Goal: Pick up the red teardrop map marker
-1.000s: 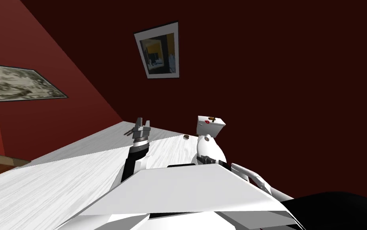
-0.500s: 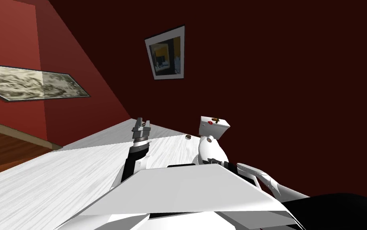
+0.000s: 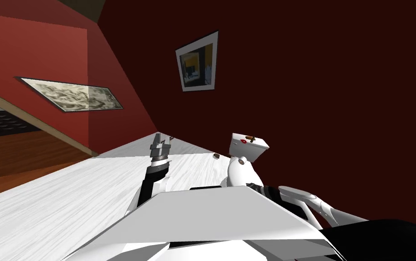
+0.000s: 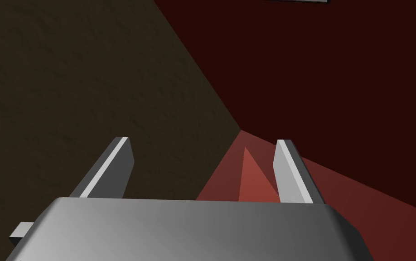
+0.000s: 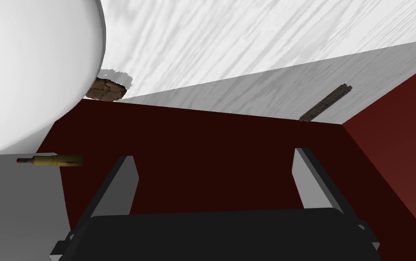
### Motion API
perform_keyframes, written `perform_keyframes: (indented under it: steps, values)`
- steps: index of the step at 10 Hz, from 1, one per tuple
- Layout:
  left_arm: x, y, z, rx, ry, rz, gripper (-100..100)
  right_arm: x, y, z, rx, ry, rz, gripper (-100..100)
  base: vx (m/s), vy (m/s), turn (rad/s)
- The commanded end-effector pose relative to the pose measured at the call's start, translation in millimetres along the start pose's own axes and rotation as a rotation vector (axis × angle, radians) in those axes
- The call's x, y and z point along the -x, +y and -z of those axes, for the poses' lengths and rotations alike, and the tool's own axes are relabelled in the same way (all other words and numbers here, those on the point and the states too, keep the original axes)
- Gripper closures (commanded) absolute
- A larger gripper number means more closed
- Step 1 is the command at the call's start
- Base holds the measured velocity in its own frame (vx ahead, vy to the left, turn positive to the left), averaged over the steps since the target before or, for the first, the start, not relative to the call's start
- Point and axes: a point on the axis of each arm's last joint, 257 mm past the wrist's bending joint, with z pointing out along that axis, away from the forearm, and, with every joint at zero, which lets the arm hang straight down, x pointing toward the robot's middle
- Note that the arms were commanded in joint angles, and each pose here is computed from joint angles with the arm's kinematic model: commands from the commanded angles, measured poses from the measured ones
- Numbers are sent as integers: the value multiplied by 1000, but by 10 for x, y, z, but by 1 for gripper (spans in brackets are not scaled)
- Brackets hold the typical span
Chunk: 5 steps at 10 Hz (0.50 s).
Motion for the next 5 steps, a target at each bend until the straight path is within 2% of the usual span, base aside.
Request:
perform_keyframes:
  steps: [1, 2, 3, 4, 5]
  values:
    - [0, 0, 0, 0, 0, 0, 0, -137, -355, 186, -85, 50, 40, -100, 19, -12, 210]
    - [-1, 0, 0, 0, 0, 0, 0, -124, -444, 270, -104, 60, 55, -100, 24, -15, 114]
    - [0, 0, 0, 0, 0, 0, 0, -200, -694, 413, -169, 95, 86, -100, 38, -16, 240]
    - [0, 0, 0, 0, 0, 0, 0, -182, -766, 488, -185, 104, 98, -100, 36, -23, 128]
    - [0, 0, 0, 0, 0, 0, 0, -219, -1044, 695, -259, 141, 137, -100, 47, -21, 226]
